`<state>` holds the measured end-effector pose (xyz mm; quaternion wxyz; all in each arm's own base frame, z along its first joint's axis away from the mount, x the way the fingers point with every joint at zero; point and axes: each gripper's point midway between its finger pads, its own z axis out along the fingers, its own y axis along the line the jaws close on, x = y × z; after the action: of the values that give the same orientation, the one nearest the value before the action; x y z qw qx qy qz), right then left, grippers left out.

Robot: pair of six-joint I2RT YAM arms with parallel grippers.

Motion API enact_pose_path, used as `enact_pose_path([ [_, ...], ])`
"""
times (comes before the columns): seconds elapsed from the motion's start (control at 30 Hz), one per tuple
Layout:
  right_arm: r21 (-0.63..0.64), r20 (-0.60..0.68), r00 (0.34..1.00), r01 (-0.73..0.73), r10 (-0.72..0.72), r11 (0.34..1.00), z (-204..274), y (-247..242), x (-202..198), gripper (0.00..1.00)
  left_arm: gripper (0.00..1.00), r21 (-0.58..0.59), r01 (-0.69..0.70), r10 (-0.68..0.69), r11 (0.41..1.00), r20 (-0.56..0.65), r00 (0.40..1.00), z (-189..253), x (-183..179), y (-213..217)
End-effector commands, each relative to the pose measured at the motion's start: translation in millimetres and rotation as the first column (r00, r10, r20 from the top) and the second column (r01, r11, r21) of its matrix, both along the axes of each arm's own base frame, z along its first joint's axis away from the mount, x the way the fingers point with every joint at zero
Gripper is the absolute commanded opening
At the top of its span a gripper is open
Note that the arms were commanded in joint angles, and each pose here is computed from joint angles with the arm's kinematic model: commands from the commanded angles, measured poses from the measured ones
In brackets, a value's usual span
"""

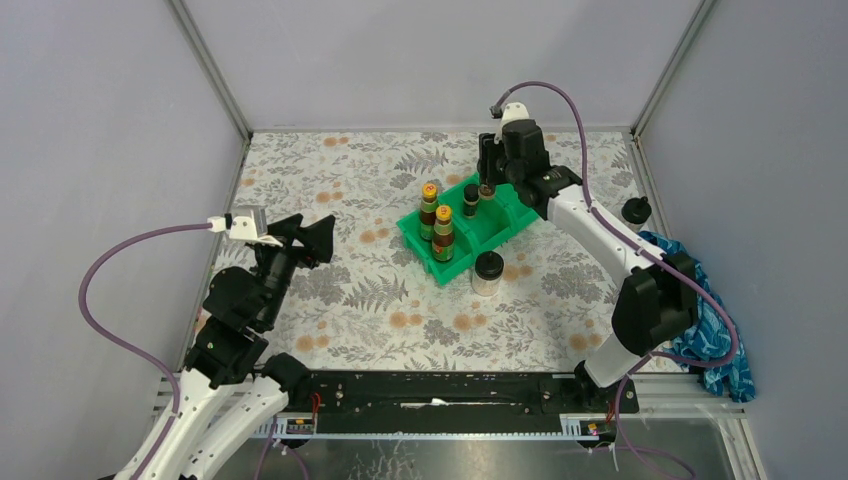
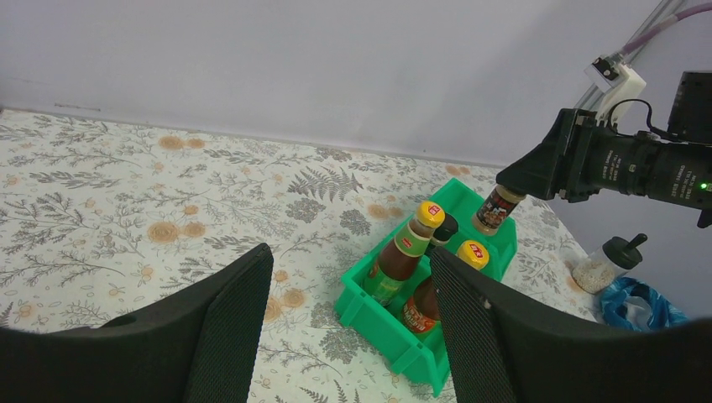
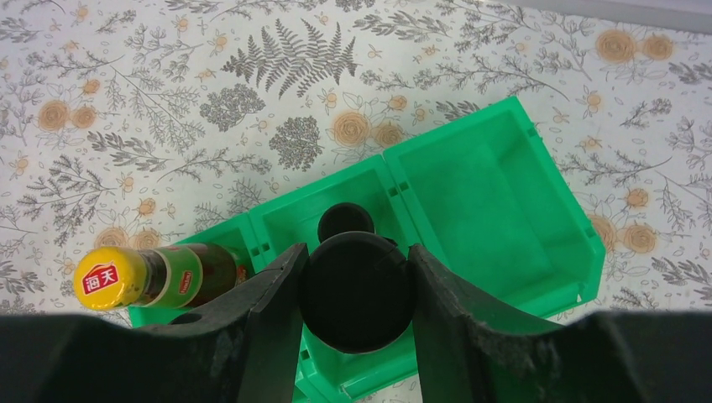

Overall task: Organize the condiment bottles
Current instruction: Place the bottle in the storage box.

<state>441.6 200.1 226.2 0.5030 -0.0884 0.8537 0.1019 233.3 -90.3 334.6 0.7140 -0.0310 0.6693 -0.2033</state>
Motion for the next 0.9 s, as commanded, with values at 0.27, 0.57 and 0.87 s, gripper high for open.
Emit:
enact_pose_path([
  [0.27, 0.053, -0.022, 0.999, 0.028, -0.027, 0.998, -16, -3, 1, 0.0, 0.74, -0.003, 0.001, -0.001, 1.0, 0.019, 1.0, 3, 2, 0],
  [0.57, 0.053, -0.028, 1.0, 0.016, -0.014, 0.998, -30, -4, -3, 0.0, 0.74, -0.005, 0.002, -0.002, 1.0, 0.022, 1.0, 3, 1, 0],
  [0.87, 0.047, 0.019, 1.0, -0.013, 0.012, 0.999, -41, -3, -3, 0.0, 0.74, -0.004, 0.002, -0.002, 1.0, 0.021, 1.0, 2, 1, 0],
])
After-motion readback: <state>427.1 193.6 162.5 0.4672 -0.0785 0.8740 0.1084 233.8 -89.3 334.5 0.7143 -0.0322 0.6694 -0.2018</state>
